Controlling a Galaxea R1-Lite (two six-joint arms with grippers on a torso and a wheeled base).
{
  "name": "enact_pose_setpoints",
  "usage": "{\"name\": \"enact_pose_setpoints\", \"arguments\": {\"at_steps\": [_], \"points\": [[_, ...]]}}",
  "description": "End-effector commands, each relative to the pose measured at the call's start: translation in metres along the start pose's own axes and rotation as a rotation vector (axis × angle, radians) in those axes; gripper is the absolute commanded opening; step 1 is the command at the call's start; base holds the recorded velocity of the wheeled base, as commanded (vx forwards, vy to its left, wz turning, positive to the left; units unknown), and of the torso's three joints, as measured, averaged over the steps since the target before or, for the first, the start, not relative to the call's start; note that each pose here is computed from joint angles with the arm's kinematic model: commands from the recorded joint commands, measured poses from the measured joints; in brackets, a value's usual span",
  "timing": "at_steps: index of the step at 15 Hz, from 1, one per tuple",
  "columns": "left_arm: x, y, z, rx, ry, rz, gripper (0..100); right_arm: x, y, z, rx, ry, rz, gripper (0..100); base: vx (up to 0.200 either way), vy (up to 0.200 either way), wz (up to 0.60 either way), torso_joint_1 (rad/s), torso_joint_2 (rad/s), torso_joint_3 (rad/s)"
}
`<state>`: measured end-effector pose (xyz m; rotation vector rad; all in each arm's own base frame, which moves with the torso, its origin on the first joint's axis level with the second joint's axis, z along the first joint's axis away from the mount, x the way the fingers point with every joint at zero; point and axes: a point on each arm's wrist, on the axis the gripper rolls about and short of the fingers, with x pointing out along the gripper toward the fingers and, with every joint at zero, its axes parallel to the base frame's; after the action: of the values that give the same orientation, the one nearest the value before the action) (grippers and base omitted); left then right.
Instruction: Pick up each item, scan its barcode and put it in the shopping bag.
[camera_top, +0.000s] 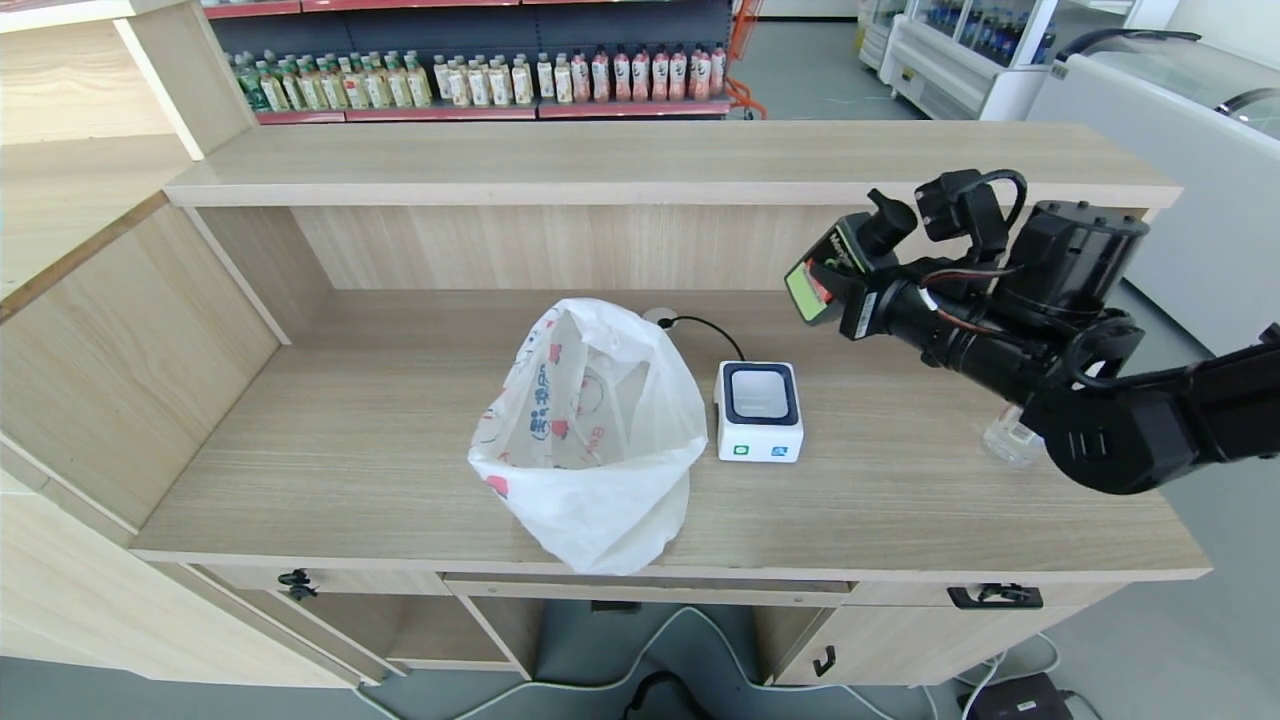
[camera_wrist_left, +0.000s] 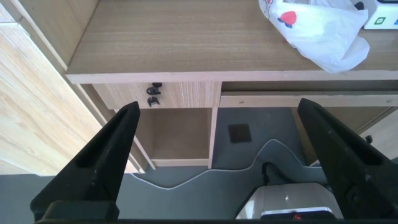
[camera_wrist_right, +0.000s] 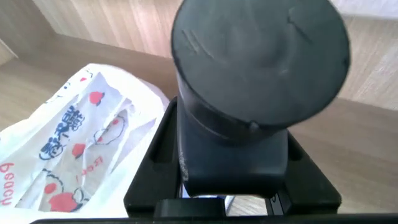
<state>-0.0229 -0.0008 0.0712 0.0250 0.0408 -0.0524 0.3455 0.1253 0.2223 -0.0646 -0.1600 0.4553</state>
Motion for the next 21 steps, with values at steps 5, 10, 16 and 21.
{"name": "enact_pose_setpoints", "arguments": {"at_steps": [5,10,16,21], "points": [[0.0,0.0,0.0,0.0,0.0,0.0,100,-0.01,0.02,0.005,-0.031,-0.006,0.059,0,0.0,0.2,0.0,0.005,0.0,0.007],[0.0,0.0,0.0,0.006,0.0,0.001,100,-0.004,0.028,-0.009,-0.025,0.024,0.151,0,0.0,0.2,0.0,0.003,0.01,0.0],[0.0,0.0,0.0,0.0,0.001,0.0,100,-0.015,0.065,-0.042,0.048,0.146,0.257,0,0.0,0.033,0.0,0.0,0.0,0.0],[0.0,0.0,0.0,0.0,0.001,0.0,100,-0.022,0.069,-0.072,0.048,0.226,0.265,0,0.0,0.0,0.0,0.0,0.0,0.0]]}}
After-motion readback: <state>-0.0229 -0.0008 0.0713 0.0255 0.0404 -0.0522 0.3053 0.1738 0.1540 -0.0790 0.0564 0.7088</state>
